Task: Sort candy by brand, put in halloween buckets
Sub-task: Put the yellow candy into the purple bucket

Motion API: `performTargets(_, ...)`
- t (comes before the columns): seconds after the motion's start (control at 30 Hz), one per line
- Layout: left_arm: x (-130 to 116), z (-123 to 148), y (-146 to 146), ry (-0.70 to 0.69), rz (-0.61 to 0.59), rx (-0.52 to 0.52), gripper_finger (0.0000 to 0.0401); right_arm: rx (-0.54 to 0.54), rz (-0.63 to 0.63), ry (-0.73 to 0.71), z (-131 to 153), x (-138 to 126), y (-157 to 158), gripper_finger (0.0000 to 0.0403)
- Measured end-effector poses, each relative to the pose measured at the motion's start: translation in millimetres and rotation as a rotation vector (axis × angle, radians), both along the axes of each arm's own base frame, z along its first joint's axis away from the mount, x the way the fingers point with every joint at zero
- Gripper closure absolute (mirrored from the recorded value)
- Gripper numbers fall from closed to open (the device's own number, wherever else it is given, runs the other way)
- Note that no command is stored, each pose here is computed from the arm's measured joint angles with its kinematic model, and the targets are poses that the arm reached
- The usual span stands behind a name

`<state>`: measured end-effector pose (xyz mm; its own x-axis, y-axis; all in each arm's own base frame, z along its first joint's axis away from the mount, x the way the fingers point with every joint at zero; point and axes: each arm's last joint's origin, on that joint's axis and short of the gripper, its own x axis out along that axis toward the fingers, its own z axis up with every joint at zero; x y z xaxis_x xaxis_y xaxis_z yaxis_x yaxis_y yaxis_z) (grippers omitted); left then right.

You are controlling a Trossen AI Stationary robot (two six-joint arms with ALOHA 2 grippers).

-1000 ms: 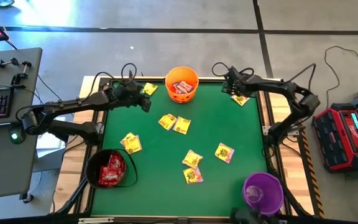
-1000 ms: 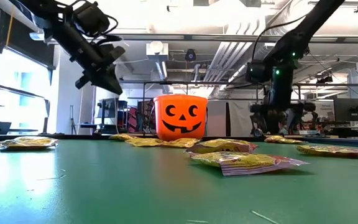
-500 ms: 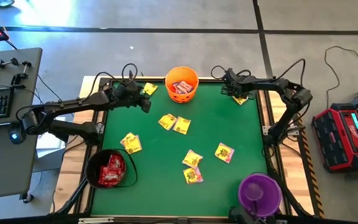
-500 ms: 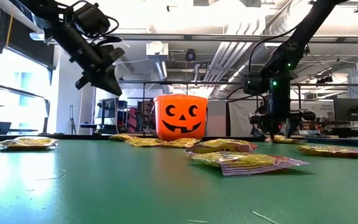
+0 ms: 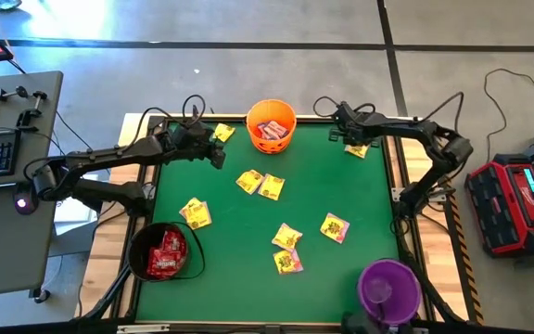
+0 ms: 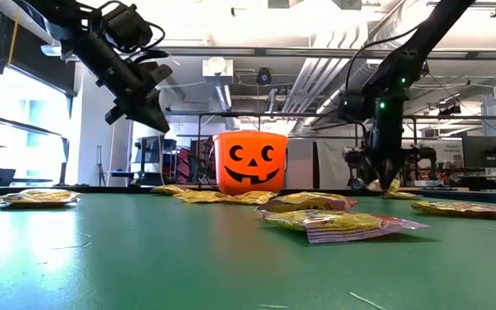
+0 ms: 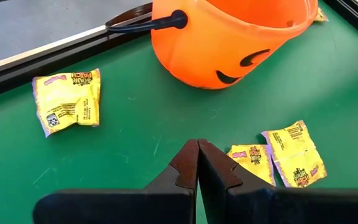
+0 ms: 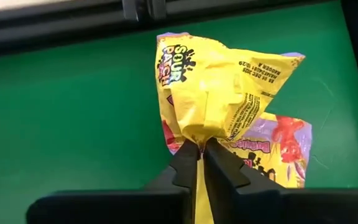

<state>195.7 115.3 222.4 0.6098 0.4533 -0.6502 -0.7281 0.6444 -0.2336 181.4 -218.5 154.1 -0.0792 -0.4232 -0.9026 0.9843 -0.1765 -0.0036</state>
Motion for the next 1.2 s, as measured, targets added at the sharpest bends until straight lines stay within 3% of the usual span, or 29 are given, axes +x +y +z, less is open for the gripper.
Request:
performTargets(0.47,0,0,0,0.007,-0.012,0.009,0.0401,-0.025,0.147,-0.201,46,-2,16,0.0403)
performTargets(0.9,0,0,0,0.019,-0.030,0.027,0.0401,-0.136,0.289,-0.231,58,2,11,0.0403)
performTargets(1.03,0,0,0,0.019,-0.030,0.026,0.0401,-0.145,0.331,-0.240,70,-2,20,0.0403)
performTargets(1.2,0,0,0,0.020,-0.030,0.027,0.0401,-0.238,0.415,-0.197,91,-10,30,0.0403)
